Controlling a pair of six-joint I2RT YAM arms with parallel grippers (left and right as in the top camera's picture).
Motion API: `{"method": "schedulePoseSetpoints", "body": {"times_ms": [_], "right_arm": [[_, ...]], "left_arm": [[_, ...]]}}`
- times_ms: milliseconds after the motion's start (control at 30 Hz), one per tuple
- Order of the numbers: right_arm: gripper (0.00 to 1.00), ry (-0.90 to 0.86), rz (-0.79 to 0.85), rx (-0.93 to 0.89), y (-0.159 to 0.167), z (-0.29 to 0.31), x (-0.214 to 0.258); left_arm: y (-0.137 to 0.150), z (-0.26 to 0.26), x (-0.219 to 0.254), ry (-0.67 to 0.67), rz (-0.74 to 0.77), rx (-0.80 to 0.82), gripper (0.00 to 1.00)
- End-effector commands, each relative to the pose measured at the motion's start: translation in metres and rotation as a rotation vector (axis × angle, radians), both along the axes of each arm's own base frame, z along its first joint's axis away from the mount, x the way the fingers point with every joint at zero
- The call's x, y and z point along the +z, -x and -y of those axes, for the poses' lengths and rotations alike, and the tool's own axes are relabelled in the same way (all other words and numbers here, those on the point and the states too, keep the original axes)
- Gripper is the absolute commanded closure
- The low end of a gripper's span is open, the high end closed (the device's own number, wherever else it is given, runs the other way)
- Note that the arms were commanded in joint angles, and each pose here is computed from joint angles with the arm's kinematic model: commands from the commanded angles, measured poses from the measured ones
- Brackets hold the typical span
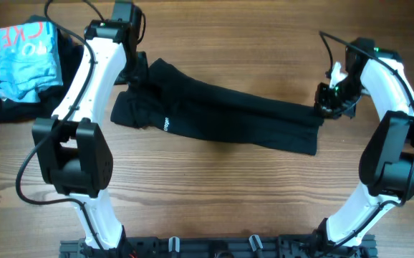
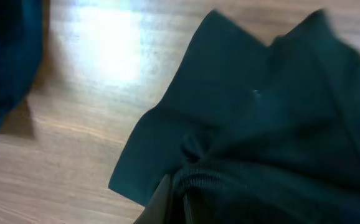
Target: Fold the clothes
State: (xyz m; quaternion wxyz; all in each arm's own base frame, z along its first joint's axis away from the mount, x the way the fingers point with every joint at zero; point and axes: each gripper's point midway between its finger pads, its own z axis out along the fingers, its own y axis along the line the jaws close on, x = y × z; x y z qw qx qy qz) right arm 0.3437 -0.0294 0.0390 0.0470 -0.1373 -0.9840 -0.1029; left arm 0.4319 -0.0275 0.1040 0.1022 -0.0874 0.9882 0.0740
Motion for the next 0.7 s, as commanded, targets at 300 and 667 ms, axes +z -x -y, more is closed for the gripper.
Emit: {"method": "schedulePoseSetpoints", "body": {"times_ms": [300,667], "right_arm": [[0.14,0.018,-0.018,-0.028,0.012,0.009,-0.007],[0.09,-0.108,0.024,-0.049,0.007,0.004,-0.002]], "left_arm": [[0.008,-0.015,-0.016,-0.045,-0.036,0.037,0.39],[-0.008,-0.058,0.011,-0.012,0.068,0.177,0.26]]}}
